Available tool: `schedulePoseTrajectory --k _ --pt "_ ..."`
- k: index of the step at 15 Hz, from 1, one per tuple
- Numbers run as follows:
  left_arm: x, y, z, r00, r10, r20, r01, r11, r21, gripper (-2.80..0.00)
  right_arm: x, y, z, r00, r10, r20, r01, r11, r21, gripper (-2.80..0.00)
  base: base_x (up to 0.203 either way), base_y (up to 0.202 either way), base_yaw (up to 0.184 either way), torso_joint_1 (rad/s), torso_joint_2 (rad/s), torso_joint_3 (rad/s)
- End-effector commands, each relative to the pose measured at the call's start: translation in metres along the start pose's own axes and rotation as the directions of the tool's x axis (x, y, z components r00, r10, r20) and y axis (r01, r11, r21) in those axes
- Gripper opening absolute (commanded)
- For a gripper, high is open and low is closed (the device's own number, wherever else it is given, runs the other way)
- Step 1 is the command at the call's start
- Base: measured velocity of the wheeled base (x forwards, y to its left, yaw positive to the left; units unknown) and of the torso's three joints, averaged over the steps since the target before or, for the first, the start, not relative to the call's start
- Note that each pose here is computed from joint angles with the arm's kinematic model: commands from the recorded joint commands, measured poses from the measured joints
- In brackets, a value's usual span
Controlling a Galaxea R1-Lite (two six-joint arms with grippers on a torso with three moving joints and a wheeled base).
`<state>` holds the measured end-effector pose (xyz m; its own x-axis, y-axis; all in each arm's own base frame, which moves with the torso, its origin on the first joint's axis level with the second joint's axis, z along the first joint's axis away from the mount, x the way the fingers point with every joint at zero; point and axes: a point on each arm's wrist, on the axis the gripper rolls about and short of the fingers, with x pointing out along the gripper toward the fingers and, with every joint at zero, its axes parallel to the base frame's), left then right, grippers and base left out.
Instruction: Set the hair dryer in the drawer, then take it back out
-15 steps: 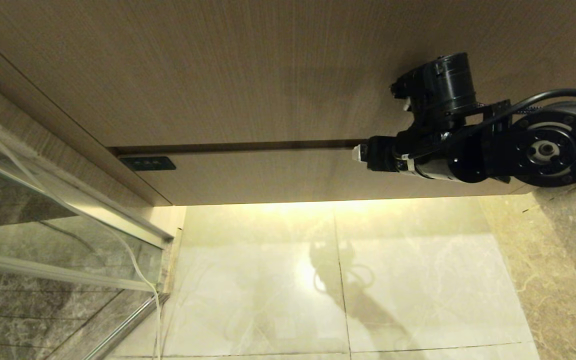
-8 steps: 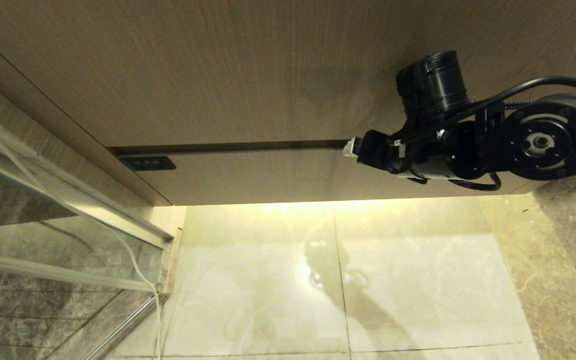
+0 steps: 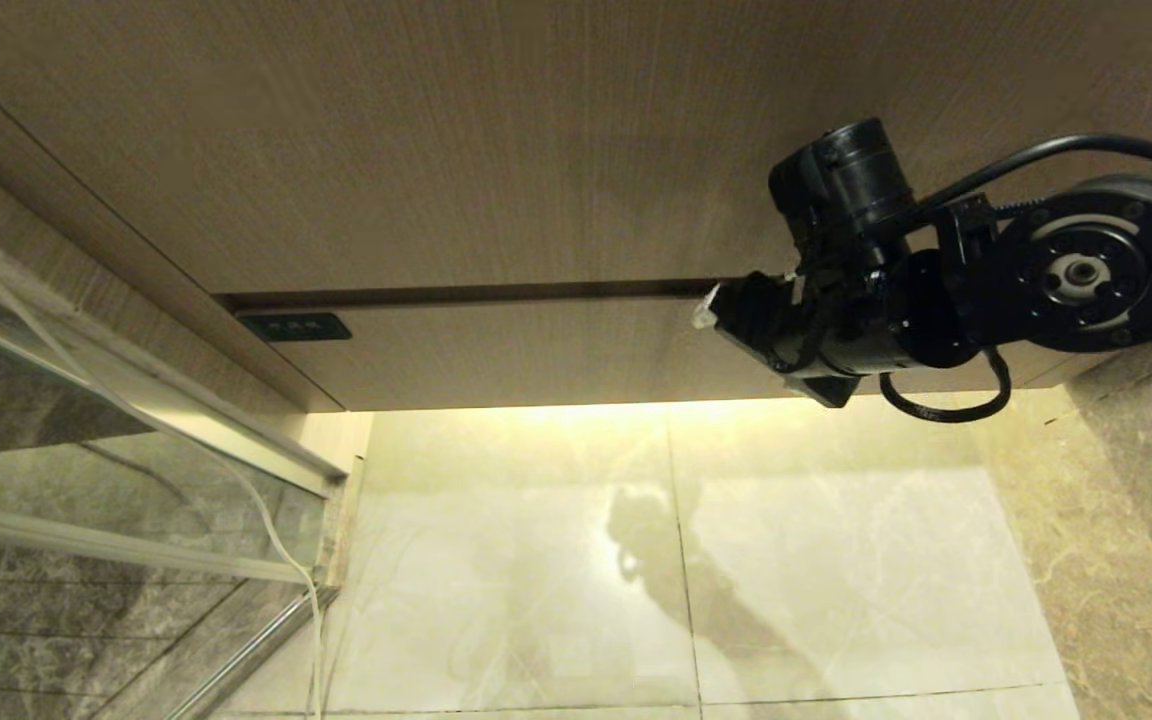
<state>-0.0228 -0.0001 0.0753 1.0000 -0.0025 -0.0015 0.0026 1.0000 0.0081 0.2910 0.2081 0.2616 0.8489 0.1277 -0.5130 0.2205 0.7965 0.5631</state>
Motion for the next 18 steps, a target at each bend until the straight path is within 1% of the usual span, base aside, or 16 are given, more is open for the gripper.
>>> schedulePoseTrajectory --k 1,2,3,4,5,7,8,9,10,11,12,13,15,16,17,18 --pt "0.0 0.0 0.0 1.0 0.001 0.0 -0.001 1.0 0.0 0.0 0.006 0.007 -0.004 1.0 0.012 -0.002 -0.011 0.996 0.084 0.0 0.0 0.0 0.0 0.0 0.0 0.0" --pt "0.0 0.0 0.0 1.0 0.0 0.0 0.0 1.0 0.0 0.0 0.008 0.009 -0.003 1.0 0.024 0.006 -0.025 0.992 0.123 0.0 0.0 0.0 0.0 0.0 0.0 0.0" --pt "0.0 0.0 0.0 1.0 0.001 0.0 -0.001 1.0 0.0 0.0 0.009 0.013 -0.002 0.999 0.042 0.018 -0.045 0.977 0.211 0.0 0.0 0.0 0.0 0.0 0.0 0.0" --pt "0.0 0.0 0.0 1.0 0.0 -0.001 0.0 1.0 0.0 0.0 0.008 0.014 -0.001 0.999 0.051 0.02 -0.054 0.96 0.275 0.0 0.0 0.0 0.0 0.0 0.0 0.0" --pt "0.0 0.0 0.0 1.0 0.0 0.0 0.0 1.0 0.0 0.0 0.006 0.013 0.0 0.998 0.055 0.014 -0.056 0.941 0.333 0.0 0.0 0.0 0.0 0.0 0.0 0.0" --pt "0.0 0.0 0.0 1.0 0.001 0.0 -0.001 1.0 0.001 0.0 -0.001 0.016 0.005 0.996 0.084 0.018 -0.083 0.893 0.442 0.0 0.0 0.0 0.0 0.0 0.0 0.0" --pt "0.0 0.0 0.0 1.0 0.0 0.0 0.0 1.0 0.0 0.0 -0.003 0.018 0.008 0.995 0.104 0.015 -0.098 0.873 0.478 0.0 0.0 0.0 0.0 0.0 0.0 0.0" --pt "0.0 0.0 0.0 1.0 0.0 -0.001 0.0 1.0 0.0 0.0 -0.002 0.018 0.008 0.993 0.118 -0.008 -0.095 0.838 0.537 0.0 0.0 0.0 0.0 0.0 0.0 0.0" --pt "0.0 0.0 0.0 1.0 0.0 0.0 0.0 1.0 0.0 0.0 -0.002 0.02 0.012 0.988 0.149 -0.035 -0.097 0.789 0.607 0.0 0.0 0.0 0.0 0.0 0.0 0.0" --pt "0.0 0.0 0.0 1.0 0.0 0.0 0.0 1.0 0.0 0.0 -0.003 0.025 0.018 0.983 0.183 -0.035 -0.121 0.771 0.626 0.0 0.0 0.0 0.0 0.0 0.0 0.0" --pt "0.0 0.0 0.0 1.0 0.0 0.0 0.0 1.0 0.0 0.0 -0.003 0.03 0.021 0.979 0.203 -0.031 -0.137 0.758 0.637 0.0 0.0 0.0 0.0 0.0 0.0 0.0" --pt "0.0 0.0 0.0 1.0 0.0 0.0 0.0 1.0 0.001 0.0 -0.003 0.03 0.023 0.978 0.208 -0.03 -0.136 0.737 0.662 0.0 0.0 0.0 0.0 0.0 0.0 0.0" --pt "0.0 0.0 0.0 1.0 0.0 0.0 0.0 1.0 0.001 0.0 -0.003 0.028 0.027 0.979 0.205 -0.021 -0.122 0.659 0.742 0.0 0.0 0.0 0.0 0.0 0.0 0.0" --pt "0.0 0.0 0.0 1.0 -0.001 0.0 0.001 1.0 0.001 0.0 -0.003 0.028 0.028 0.978 0.206 -0.02 -0.121 0.65 0.751 0.0 0.0 0.0 0.0 0.0 0.0 0.0" --pt "0.0 0.0 0.0 1.0 0.001 0.0 -0.001 1.0 0.0 0.0 -0.003 0.027 0.028 0.978 0.205 -0.024 -0.118 0.651 0.75 0.0 0.0 0.0 0.0 0.0 0.0 0.0" --pt "0.0 0.0 0.0 1.0 -0.001 0.0 0.001 1.0 0.0 0.0 -0.002 0.025 0.024 0.979 0.201 -0.047 -0.102 0.668 0.737 0.0 0.0 0.0 0.0 0.0 0.0 0.0"
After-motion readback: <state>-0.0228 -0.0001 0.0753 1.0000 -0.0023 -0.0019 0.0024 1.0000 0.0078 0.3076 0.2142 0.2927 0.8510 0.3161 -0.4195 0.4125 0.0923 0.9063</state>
